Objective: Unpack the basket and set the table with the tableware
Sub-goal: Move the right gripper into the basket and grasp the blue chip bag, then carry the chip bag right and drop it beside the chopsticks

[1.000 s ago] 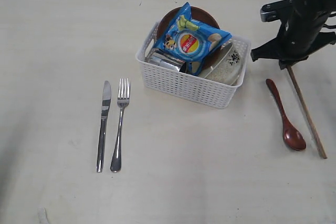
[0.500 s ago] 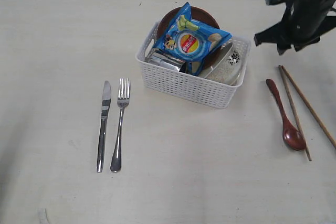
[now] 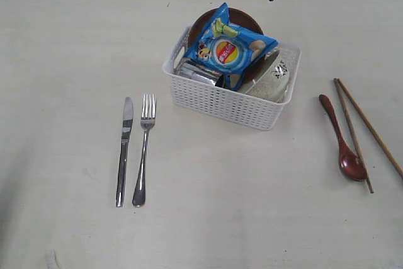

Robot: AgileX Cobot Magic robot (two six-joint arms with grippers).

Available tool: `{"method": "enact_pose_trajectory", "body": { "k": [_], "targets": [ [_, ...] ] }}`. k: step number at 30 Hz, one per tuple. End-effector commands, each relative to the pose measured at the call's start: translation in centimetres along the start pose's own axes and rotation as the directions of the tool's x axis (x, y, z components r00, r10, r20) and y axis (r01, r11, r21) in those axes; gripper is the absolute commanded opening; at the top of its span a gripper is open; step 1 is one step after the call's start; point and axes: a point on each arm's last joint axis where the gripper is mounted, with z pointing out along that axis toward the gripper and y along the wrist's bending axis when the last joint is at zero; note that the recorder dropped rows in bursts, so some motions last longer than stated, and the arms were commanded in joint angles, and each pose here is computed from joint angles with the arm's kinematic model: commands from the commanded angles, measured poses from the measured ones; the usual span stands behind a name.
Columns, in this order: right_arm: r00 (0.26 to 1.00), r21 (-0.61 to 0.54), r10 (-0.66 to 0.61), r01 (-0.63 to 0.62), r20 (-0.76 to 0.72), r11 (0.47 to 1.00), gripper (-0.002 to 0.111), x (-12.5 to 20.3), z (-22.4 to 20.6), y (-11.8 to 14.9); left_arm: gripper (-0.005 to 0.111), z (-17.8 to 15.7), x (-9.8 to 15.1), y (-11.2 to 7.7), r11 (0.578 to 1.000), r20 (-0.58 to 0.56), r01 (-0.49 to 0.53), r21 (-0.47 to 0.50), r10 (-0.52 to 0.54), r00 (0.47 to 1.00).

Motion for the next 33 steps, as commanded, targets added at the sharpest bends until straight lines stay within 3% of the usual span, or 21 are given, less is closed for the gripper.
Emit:
{"method": "enact_pose_trajectory", "body": {
  "k": [1,3,6,9,13,15,16,21,33],
  "targets": [
    [0.998,-0.017,-0.061,0.061,-0.032,0.998,0.038,0.2,-0.7,1.9,0.000,0.0,0.0,0.0,1.000,0.008,0.017,-0.002,-0.017,1.000],
    [0.988,-0.035,-0.149,0.148,-0.038,0.988,0.039,0.2,-0.3,3.0,0.000,0.0,0.0,0.0,1.000,0.008,0.017,-0.002,-0.017,1.000],
    [0.961,-0.063,-0.271,0.268,-0.048,0.961,0.057,0.3,2.1,5.9,0.000,0.0,0.0,0.0,1.000,0.008,0.017,-0.002,-0.017,1.000],
    [0.946,-0.031,-0.321,0.320,-0.045,0.947,0.057,0.0,4.9,6.9,0.000,0.0,0.0,0.0,1.000,0.008,0.017,-0.002,-0.017,1.000],
    [0.918,0.116,-0.387,0.396,-0.090,0.911,0.057,-0.3,7.9,6.2,0.000,0.0,0.0,0.0,1.000,0.008,0.017,-0.002,-0.017,1.000],
    [0.914,0.118,-0.392,0.403,-0.108,0.907,0.057,-0.2,8.6,6.2,0.000,0.0,0.0,0.0,1.000,0.008,0.017,-0.002,-0.017,1.000],
    [0.913,0.116,-0.393,0.405,-0.113,0.907,0.055,-0.1,9.0,6.3,0.000,0.0,0.0,0.0,1.000,0.008,0.017,-0.002,-0.017,1.000],
    [0.887,0.117,-0.448,0.459,-0.113,0.880,0.000,0.0,8.7,6.9,0.000,0.0,0.0,0.0,1.000,0.008,0.017,-0.002,-0.017,1.000],
    [0.828,0.248,-0.560,0.548,-0.028,0.799,0.000,-0.5,3.2,8.4,0.000,0.0,0.0,0.0,1.000,0.008,0.017,-0.002,-0.017,1.000]
  ]
}}
